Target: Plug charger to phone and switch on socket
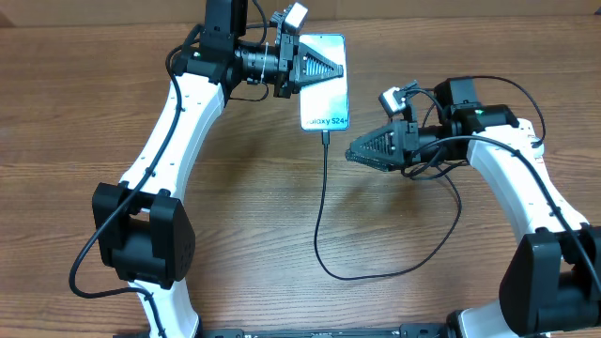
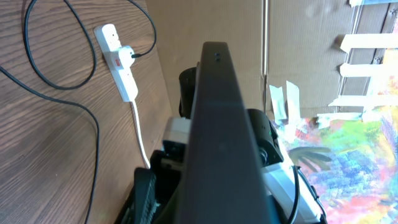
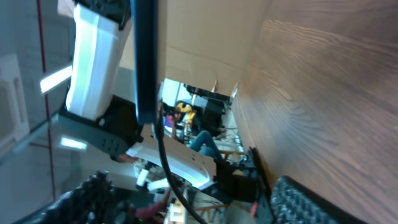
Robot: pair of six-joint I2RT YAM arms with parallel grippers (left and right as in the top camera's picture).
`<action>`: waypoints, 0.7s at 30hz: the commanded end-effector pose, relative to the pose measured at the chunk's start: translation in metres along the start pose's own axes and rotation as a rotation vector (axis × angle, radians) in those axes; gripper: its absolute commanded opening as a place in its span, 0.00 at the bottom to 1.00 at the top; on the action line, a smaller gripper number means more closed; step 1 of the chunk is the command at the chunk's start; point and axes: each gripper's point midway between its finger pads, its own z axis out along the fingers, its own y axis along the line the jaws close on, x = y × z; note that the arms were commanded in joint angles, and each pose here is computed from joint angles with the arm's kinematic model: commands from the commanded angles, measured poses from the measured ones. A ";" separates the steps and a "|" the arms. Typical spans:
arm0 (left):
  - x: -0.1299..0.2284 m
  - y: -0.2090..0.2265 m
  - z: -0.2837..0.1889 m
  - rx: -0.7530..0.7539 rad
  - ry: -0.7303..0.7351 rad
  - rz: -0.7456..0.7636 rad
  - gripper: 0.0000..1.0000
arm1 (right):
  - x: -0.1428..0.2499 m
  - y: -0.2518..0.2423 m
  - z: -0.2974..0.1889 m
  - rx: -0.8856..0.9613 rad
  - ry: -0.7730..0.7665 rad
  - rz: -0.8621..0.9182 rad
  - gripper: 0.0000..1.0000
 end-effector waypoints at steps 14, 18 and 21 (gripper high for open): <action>0.016 -0.018 0.012 0.051 0.069 0.040 0.04 | -0.018 0.013 0.005 -0.041 0.016 0.031 0.31; 0.013 -0.015 0.012 0.037 0.056 0.040 0.04 | -0.018 0.013 0.005 -0.041 0.016 0.031 0.29; 0.012 -0.014 0.012 0.029 0.048 0.039 0.04 | -0.018 0.013 0.005 -0.041 0.016 0.031 0.26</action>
